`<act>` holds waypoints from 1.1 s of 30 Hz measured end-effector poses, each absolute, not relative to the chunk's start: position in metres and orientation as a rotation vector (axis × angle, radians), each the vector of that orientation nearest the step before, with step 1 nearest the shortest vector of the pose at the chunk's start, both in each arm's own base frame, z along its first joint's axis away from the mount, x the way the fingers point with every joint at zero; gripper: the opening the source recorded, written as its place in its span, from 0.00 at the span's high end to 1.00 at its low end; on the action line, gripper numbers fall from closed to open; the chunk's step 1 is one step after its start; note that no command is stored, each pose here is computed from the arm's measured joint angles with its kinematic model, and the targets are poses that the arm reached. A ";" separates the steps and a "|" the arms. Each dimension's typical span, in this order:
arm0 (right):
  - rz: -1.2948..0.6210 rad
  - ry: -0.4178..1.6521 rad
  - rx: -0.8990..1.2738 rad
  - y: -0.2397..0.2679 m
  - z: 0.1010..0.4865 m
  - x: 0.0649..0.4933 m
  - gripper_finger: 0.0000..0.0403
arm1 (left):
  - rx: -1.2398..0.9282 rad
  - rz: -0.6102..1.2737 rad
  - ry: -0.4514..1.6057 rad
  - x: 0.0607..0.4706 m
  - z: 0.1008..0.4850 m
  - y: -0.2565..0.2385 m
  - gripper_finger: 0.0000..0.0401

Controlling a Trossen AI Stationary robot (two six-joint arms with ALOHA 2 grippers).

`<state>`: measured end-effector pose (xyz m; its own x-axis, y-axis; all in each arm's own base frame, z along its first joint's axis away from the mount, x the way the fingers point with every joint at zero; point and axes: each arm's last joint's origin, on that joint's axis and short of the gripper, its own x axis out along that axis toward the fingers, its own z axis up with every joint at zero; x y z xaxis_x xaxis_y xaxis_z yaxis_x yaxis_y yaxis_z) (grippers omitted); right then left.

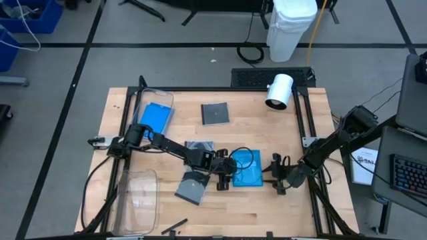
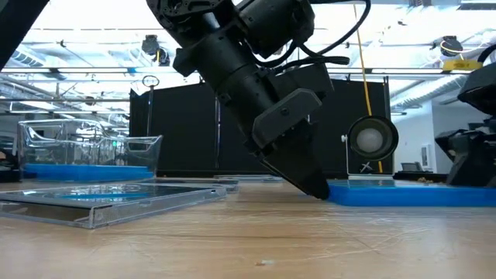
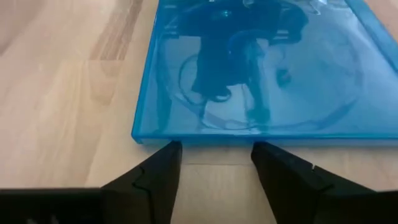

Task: Pick & place jewel cases by type
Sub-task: Put the blue CD case into the top transparent bin

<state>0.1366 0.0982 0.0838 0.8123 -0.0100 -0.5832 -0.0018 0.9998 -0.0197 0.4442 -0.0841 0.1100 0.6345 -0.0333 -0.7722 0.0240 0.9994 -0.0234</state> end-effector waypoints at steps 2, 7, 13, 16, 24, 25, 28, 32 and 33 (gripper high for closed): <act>0.011 0.606 -0.045 0.099 0.085 0.138 0.53 | -0.013 -0.031 0.884 0.444 0.110 -0.084 0.44; 0.031 0.569 -0.088 0.105 0.092 0.145 0.56 | -0.006 -0.024 0.913 0.442 0.107 -0.084 0.44; 0.033 0.540 -0.102 0.110 0.100 0.152 0.56 | -0.008 -0.024 0.959 0.438 0.106 -0.083 0.44; 0.030 0.533 -0.116 0.111 0.101 0.152 0.57 | -0.010 -0.021 0.968 0.437 0.106 -0.083 0.44; 0.034 0.463 -0.089 0.113 0.112 0.156 0.58 | -0.016 -0.015 0.938 0.439 0.107 -0.086 0.44; 0.036 0.428 -0.062 0.115 0.119 0.159 0.58 | -0.022 -0.016 0.900 0.444 0.108 -0.086 0.44; 0.059 0.366 -0.073 0.116 0.127 0.160 0.58 | -0.025 -0.016 0.888 0.444 0.109 -0.085 0.44; 0.072 0.320 -0.122 0.120 0.137 0.166 0.58 | -0.025 -0.044 0.853 0.447 0.109 -0.086 0.44; 0.066 0.322 -0.135 0.120 0.137 0.166 0.58 | -0.026 -0.045 0.856 0.447 0.109 -0.086 0.44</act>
<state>0.1657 0.1202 0.1369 0.9465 0.0433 -0.3197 -0.0865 0.9888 -0.1220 0.4468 -0.0864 0.1093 0.6546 -0.0501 -0.7543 0.0292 0.9987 -0.0410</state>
